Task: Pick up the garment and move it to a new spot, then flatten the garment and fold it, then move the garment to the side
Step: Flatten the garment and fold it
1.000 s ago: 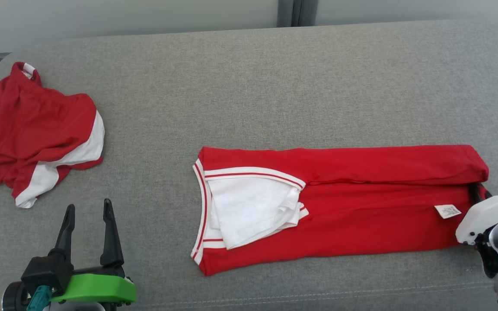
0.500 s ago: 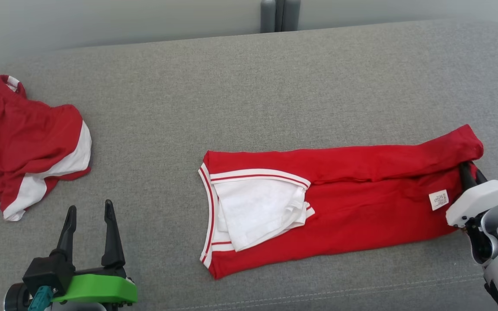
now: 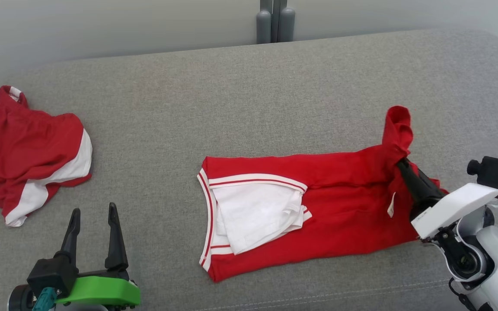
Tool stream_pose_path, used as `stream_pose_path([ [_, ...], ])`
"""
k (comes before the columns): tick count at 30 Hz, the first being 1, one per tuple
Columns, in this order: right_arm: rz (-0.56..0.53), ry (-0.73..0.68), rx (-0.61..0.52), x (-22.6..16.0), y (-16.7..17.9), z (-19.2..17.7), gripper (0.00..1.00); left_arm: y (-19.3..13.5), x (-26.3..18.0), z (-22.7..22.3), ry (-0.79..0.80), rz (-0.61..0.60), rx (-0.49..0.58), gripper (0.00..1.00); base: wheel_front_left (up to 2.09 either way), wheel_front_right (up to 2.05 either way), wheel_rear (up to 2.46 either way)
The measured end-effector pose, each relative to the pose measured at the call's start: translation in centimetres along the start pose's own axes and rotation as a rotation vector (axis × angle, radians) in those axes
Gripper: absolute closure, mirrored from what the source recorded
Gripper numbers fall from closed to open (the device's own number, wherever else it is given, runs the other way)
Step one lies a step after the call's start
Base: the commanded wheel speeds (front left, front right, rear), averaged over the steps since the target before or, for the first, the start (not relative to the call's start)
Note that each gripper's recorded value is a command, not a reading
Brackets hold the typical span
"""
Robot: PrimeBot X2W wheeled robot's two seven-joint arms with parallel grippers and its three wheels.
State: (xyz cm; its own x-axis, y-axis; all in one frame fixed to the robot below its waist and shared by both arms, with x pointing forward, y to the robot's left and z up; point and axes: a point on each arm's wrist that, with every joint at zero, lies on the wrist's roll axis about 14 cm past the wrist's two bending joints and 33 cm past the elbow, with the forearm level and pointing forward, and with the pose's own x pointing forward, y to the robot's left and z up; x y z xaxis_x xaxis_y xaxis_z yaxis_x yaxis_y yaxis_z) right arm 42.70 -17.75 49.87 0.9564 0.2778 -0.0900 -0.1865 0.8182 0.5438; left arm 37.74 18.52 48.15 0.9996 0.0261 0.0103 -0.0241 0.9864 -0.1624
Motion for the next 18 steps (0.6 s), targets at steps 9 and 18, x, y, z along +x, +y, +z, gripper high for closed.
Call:
stream_pose_path([
  [9, 0.19, 0.056, 0.142, 0.5, 6.3, -1.3, 1.0, 0.4, -0.6, -0.1, 0.007, 0.015, -0.006, 0.0, 0.0, 0.0, 0.0],
  [18, 0.347, 0.135, 0.17, 2.0, 12.3, -3.8, 1.0, 1.2, -1.2, -0.2, 0.01, 0.04, -0.007, 0.0, 0.0, 0.0, 0.0],
])
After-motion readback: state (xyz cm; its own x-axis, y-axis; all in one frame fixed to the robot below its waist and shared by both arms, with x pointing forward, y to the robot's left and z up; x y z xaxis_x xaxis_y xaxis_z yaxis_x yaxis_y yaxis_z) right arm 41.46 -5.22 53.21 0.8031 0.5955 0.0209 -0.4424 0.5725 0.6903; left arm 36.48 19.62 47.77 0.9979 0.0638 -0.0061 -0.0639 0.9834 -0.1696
